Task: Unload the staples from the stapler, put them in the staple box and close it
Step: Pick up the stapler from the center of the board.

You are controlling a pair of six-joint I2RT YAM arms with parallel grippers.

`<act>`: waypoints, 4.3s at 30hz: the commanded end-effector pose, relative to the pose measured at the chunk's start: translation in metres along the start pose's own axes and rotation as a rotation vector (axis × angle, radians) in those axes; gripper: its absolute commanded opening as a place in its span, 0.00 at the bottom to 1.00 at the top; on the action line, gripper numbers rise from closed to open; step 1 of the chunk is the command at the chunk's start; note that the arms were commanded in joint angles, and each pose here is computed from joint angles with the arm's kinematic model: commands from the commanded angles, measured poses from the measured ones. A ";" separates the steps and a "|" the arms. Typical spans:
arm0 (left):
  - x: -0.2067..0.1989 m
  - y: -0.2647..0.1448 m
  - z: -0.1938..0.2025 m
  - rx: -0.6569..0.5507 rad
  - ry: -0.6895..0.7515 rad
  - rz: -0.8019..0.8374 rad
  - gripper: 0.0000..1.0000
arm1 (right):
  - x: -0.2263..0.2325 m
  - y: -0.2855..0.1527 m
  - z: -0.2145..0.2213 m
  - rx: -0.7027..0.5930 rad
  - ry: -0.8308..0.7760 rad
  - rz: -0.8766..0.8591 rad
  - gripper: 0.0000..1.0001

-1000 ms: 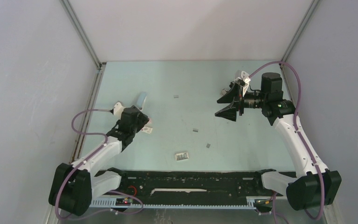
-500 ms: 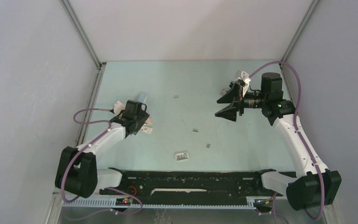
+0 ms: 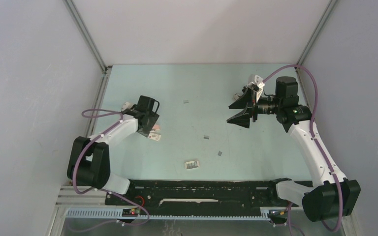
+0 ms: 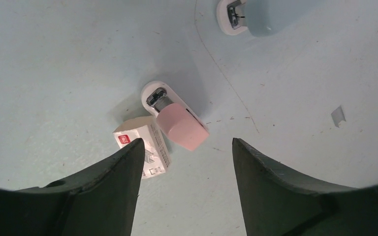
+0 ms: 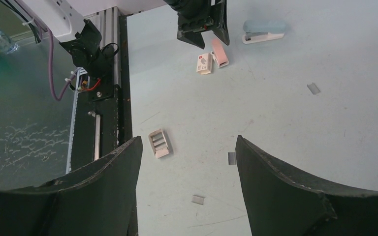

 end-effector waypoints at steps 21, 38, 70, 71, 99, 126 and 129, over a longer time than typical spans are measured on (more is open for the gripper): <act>-0.011 0.020 -0.011 -0.012 -0.004 -0.088 0.49 | 0.013 -0.002 -0.005 -0.010 -0.041 -0.028 0.78; -0.012 0.016 -0.013 -0.006 0.101 -0.053 0.36 | 0.014 -0.001 -0.005 -0.009 -0.042 -0.032 0.78; -0.004 0.027 -0.006 0.077 0.572 -0.045 0.63 | 0.014 0.005 0.000 0.007 -0.038 -0.042 0.79; -0.003 0.027 -0.007 0.075 0.573 -0.053 0.65 | 0.014 0.004 -0.001 0.006 -0.042 -0.042 0.78; -0.025 0.031 -0.012 0.045 0.634 -0.010 0.38 | 0.015 0.005 0.000 0.007 -0.043 -0.049 0.79; -0.080 -0.080 0.049 -0.120 1.032 0.761 0.00 | 0.010 0.009 0.009 0.022 0.008 -0.072 0.78; -0.079 -0.083 0.060 -0.068 1.129 0.809 0.00 | 0.008 0.010 0.011 0.026 0.016 -0.074 0.78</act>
Point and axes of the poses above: each gripper's point midway between its finger pads, its own y axis out along the fingers, its own x axis along the line the jaws close on, z = x × y, the point moved 2 cm from there along -y, back along the fingers, and after that the axes turned 4 degrees about y, right-handed, at the moved point
